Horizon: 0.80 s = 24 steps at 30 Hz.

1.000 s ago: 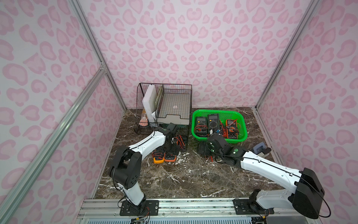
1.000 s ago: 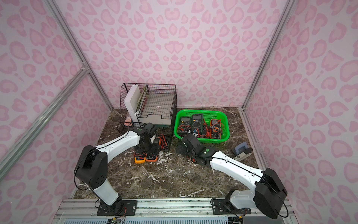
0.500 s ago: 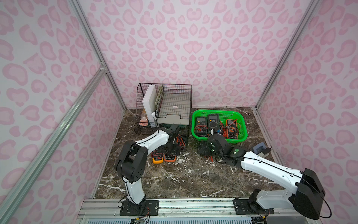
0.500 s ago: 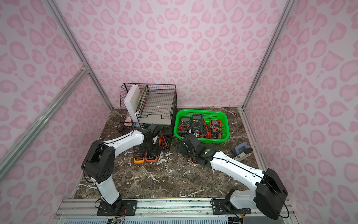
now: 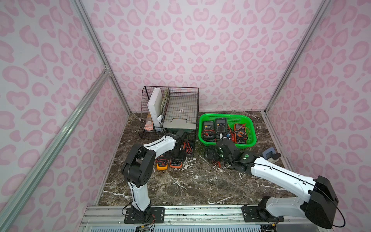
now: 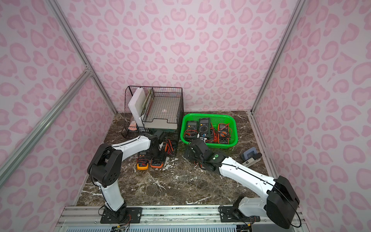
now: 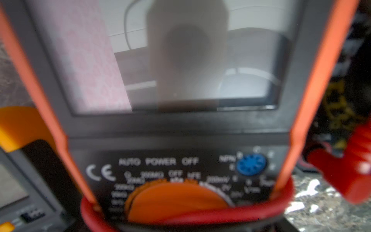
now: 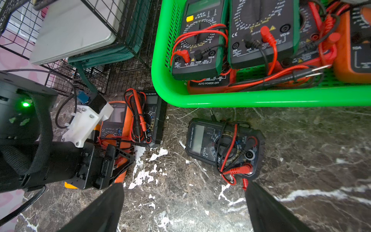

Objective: Put the multimeter into the basket
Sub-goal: Pick up the multimeter from the center of the board.

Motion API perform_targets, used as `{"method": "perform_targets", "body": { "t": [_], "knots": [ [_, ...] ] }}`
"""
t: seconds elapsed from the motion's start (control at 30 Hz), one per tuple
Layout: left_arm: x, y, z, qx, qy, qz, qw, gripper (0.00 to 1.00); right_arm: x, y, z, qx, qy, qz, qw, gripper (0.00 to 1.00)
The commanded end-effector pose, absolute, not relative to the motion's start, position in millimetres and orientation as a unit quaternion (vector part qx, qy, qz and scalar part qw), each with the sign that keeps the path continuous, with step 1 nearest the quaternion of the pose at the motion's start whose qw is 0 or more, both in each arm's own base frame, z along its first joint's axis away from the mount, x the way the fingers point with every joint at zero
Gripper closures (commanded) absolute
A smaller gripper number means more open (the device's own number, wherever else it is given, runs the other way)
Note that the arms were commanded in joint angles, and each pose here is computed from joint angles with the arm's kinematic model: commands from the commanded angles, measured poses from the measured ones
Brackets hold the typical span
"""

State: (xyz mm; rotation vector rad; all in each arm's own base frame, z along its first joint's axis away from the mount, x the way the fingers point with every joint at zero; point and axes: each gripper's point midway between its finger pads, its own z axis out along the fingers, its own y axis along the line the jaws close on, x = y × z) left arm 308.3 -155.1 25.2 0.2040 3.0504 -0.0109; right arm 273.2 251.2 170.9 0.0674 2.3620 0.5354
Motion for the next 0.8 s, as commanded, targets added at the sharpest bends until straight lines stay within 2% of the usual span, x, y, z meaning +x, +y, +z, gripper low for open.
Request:
{"method": "perform_targets", "body": {
  "t": [0.0, 0.27, 0.37, 0.77],
  "knots": [
    [301.7, -164.6, 28.6, 0.057, 0.997, -0.038, 0.034, 0.36, 273.7, 247.4, 172.1, 0.027, 0.912, 0.198, 0.358, 0.01],
    [287.5, -159.9, 52.4, 0.041, 0.998, -0.044, 0.033, 0.86, 274.5, 248.5, 175.3, 0.022, 0.910, 0.203, 0.362, 0.01],
    [279.2, -155.4, 63.3, 0.037, 0.998, -0.043, 0.030, 0.99, 275.7, 249.7, 178.3, 0.022, 0.907, 0.207, 0.365, 0.01],
    [249.3, -156.4, 119.0, 0.043, 0.992, -0.105, 0.063, 1.00, 292.7, 249.3, 200.1, 0.043, 0.890, 0.271, 0.363, 0.01]
  ]
}}
